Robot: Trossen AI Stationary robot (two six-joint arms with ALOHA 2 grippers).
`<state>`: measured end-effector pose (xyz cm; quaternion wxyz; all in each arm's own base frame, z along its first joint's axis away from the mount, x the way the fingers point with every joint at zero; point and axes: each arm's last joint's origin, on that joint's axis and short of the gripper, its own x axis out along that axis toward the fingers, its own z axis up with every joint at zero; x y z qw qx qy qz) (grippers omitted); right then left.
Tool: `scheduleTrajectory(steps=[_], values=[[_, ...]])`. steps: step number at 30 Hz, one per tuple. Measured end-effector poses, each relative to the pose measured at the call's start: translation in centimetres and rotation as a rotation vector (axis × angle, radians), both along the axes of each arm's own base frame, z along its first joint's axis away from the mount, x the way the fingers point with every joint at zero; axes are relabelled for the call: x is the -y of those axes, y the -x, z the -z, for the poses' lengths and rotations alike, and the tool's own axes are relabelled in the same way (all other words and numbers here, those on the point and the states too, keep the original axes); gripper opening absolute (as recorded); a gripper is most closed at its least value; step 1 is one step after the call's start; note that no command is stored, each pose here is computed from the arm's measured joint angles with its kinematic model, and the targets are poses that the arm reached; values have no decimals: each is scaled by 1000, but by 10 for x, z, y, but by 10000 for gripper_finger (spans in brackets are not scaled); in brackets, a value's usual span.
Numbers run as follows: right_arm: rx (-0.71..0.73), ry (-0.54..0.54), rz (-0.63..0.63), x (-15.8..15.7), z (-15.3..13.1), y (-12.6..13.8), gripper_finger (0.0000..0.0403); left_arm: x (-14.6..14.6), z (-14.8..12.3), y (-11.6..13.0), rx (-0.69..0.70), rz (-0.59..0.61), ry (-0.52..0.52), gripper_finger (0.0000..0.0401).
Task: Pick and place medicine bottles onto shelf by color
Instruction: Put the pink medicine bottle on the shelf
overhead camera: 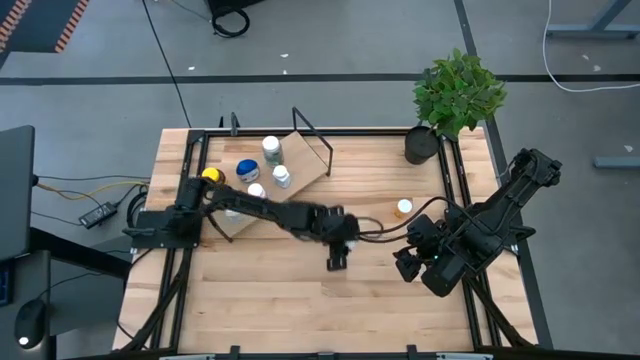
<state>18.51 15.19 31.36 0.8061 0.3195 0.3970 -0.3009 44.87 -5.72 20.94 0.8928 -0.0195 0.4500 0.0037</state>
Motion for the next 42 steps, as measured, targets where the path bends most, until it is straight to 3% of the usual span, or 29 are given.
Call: scheduleTrajectory(steps=[10,15,21,26,33,38,42], values=[[57,9,77,2,-1,-1,284,-91,-43,28,-61,-59,-99,191],[85,-5,124,2,-1,-1,284,-129,-61,44,-18,-84,-69,175],[107,-14,159,2,-1,-1,284,-153,-44,88,-44,-136,-51,179],[136,6,175,3,-2,-2,284,-175,-46,116,91,-241,-61,188],[139,17,177,4,-2,-2,284,-218,-52,129,212,-408,-73,180],[133,4,172,3,-2,-2,284,-249,-41,142,184,-567,-35,192],[138,-5,172,2,-2,-2,284,-259,-38,148,171,-603,-32,184]])
